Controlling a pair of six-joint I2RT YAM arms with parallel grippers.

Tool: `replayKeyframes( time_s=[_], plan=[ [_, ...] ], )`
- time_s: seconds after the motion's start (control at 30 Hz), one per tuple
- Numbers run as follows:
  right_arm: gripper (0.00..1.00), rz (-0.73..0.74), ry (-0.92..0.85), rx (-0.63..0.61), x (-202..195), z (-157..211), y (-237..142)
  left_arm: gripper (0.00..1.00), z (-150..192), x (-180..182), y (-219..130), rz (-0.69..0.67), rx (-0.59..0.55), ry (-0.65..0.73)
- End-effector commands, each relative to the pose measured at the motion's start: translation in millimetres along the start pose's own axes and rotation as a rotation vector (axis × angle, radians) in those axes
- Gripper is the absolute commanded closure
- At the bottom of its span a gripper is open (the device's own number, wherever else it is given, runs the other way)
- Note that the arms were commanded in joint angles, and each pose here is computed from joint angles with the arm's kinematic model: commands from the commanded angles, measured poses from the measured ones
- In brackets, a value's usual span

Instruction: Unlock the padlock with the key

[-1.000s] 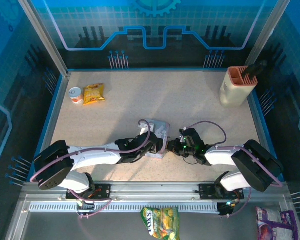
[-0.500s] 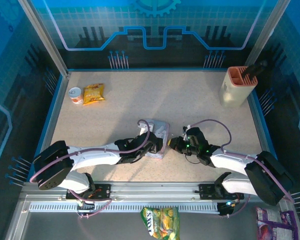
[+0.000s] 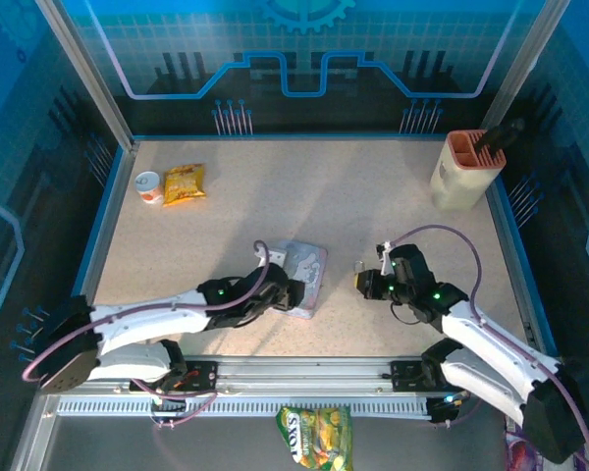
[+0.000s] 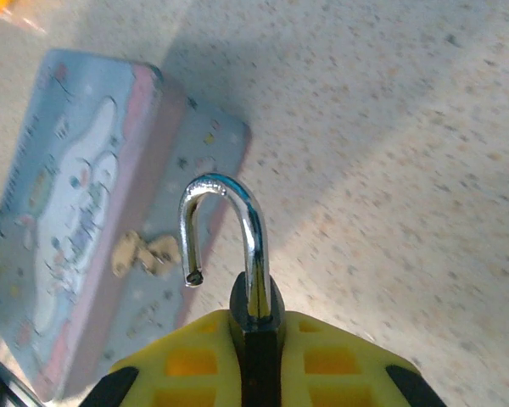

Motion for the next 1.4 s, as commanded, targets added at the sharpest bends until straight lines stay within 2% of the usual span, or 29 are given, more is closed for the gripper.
replayKeyframes(
  time_s=[0.0,0.17,0.27,0.43,0.53,0.8,1.1,1.37],
  plan=[
    [0.92,0.040,-0.089,0.084,-9.4,16.0,-18.2,0.30,-6.9,20.2,-16.3,-0.011,-0.076,0.034],
    [0.91,0.011,-0.074,0.081,-12.2,11.2,-25.0,0.29,-17.3,43.0,-44.9,0.011,-0.225,0.004],
    [0.91,0.064,-0.038,0.076,-28.2,1.7,-21.0,0.28,-17.2,62.6,-58.2,0.001,-0.299,-0.023],
    [0.91,0.034,0.009,0.068,-34.5,-18.4,-11.3,0.26,-16.6,78.6,-77.4,0.017,-0.368,-0.026],
    [0.89,0.091,0.006,0.104,-45.2,-20.2,-4.8,0.25,-16.6,83.7,-86.1,0.031,-0.401,-0.018],
    [0.87,0.149,0.039,0.200,-64.2,-9.9,14.9,0.24,-12.0,94.5,-90.1,0.003,-0.410,0.009],
    [0.79,0.162,0.095,0.281,-74.8,7.1,31.3,0.24,-12.2,95.1,-86.2,-0.011,-0.411,0.012],
    [0.62,0.190,0.111,0.286,-76.8,6.1,26.5,0.24,-15.2,95.0,-86.4,-0.031,-0.403,0.007]
  ],
)
Point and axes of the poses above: each hand's point on the last joint's axis, 136 mm out from that joint toward the fingers, its own y axis out along the fingers, its own x axis along the line the jaws close on, z = x × y, the point moved 1 cm from there along -y, back along the fingers, and after that the axes turned 5 degrees about -y, right-handed, at the moved point
